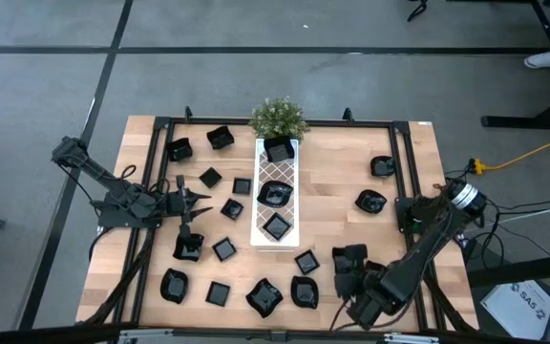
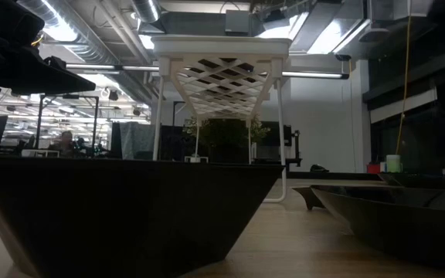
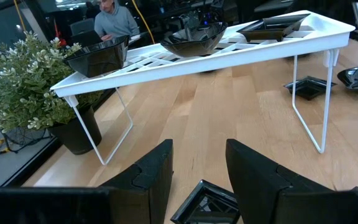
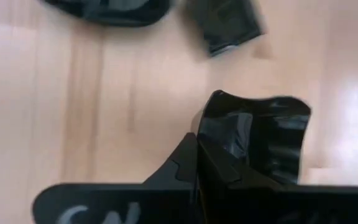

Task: Pick & Place Mini shaped plates
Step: Stack the distorted square plate on top of the distorted square plate on the shelf

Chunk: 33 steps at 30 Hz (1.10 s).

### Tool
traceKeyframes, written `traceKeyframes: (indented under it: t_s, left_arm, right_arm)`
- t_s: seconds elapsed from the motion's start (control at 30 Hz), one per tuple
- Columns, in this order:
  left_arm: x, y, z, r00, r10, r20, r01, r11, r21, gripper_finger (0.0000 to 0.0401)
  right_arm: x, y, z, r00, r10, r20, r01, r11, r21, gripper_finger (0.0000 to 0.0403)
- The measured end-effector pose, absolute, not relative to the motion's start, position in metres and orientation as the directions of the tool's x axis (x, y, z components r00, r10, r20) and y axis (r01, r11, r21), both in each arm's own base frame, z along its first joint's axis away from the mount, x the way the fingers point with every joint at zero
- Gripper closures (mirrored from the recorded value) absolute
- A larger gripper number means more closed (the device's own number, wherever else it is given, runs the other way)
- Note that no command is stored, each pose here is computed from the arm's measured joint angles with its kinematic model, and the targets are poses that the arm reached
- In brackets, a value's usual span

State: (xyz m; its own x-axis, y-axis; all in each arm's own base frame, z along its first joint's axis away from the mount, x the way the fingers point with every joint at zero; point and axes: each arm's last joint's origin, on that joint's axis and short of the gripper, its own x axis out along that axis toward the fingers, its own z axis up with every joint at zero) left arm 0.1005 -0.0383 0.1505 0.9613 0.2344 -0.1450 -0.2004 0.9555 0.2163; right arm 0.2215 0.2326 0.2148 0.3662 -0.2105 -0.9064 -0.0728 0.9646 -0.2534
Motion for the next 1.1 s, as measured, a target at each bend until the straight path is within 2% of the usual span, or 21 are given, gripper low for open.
traceKeyframes:
  t_s: [0.27, 0.5, 0.83, 1.1]
  left_arm:
    - [0.100, -0.038, 0.151, 0.961, 0.234, -0.145, -0.200, 0.956, 0.216, 0.0258]
    - [0.100, -0.038, 0.151, 0.961, 0.234, -0.145, -0.200, 0.956, 0.216, 0.0258]
    - [0.101, -0.038, 0.151, 0.961, 0.234, -0.145, -0.200, 0.956, 0.216, 0.0258]
    - [0.101, -0.038, 0.151, 0.961, 0.234, -0.145, -0.200, 0.956, 0.216, 0.0258]
  right_arm:
    - [0.228, 0.199, 0.251, 0.471, -0.267, -0.841, 0.014, 0.955, -0.295, 0.0398]
    - [0.246, 0.158, 0.271, 0.509, -0.356, -0.784, 0.062, 0.923, -0.379, 0.0398]
    - [0.273, 0.089, 0.296, 0.538, -0.429, -0.726, 0.037, 0.872, -0.488, 0.0398]
    - [0.300, 0.036, 0.309, 0.594, -0.498, -0.632, 0.010, 0.790, -0.613, 0.0398]
